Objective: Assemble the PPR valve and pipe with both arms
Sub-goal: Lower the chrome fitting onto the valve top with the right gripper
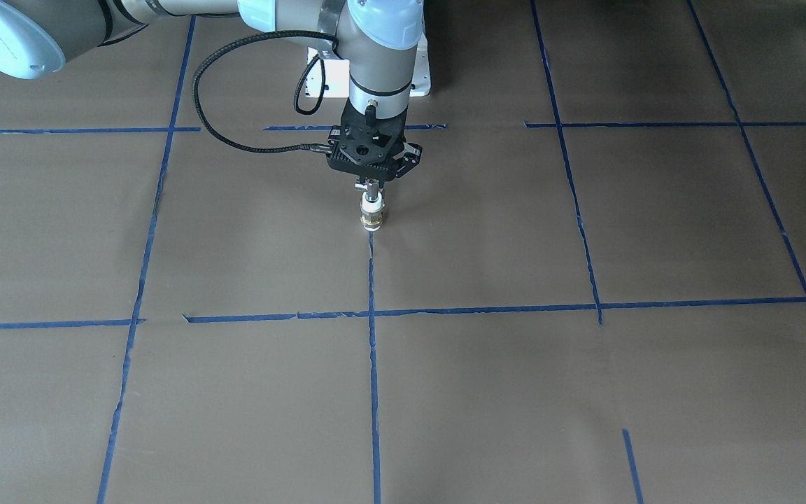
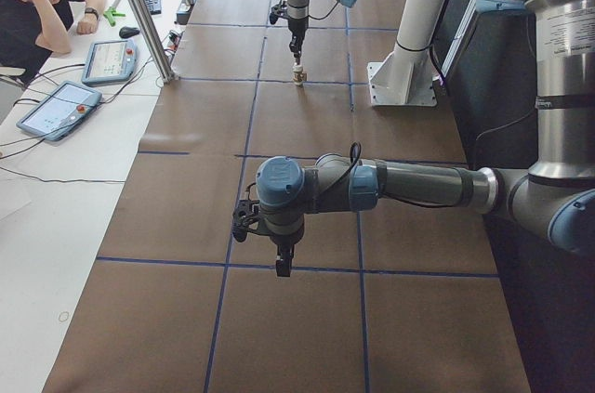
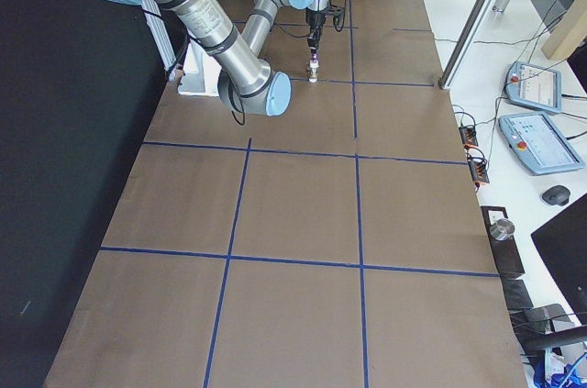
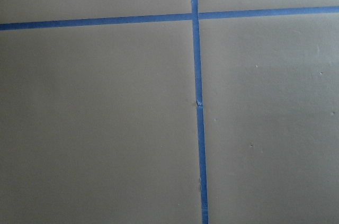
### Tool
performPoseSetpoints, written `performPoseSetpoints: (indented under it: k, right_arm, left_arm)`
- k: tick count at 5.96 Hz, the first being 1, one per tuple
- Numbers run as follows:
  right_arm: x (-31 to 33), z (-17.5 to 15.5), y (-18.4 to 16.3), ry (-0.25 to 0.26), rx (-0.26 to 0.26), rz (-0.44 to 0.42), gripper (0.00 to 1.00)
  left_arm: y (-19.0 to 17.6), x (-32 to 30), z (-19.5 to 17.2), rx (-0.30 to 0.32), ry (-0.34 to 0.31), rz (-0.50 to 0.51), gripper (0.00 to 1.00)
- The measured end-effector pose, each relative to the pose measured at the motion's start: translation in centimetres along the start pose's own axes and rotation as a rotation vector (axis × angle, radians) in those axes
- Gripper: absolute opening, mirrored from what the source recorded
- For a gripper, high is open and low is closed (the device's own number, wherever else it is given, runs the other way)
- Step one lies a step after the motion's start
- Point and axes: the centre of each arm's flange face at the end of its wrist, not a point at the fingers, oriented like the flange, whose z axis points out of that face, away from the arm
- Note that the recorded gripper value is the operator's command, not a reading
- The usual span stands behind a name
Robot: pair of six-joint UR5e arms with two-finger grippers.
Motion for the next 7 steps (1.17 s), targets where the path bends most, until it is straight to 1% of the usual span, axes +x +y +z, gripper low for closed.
performPoseSetpoints:
  k: [5, 7]
  right_arm:
    - [0.0, 0.6, 0.6, 0.008, -0.001, -0.008, 0.00]
    - [-0.1, 1.2, 1.1, 0.017, 0.009, -0.015, 0.00]
  left_arm:
    - [0.0, 0.0, 0.0, 0.000, 0.000, 0.000, 1.00]
    - [0.0, 0.0, 0.0, 0.000, 0.000, 0.000, 1.00]
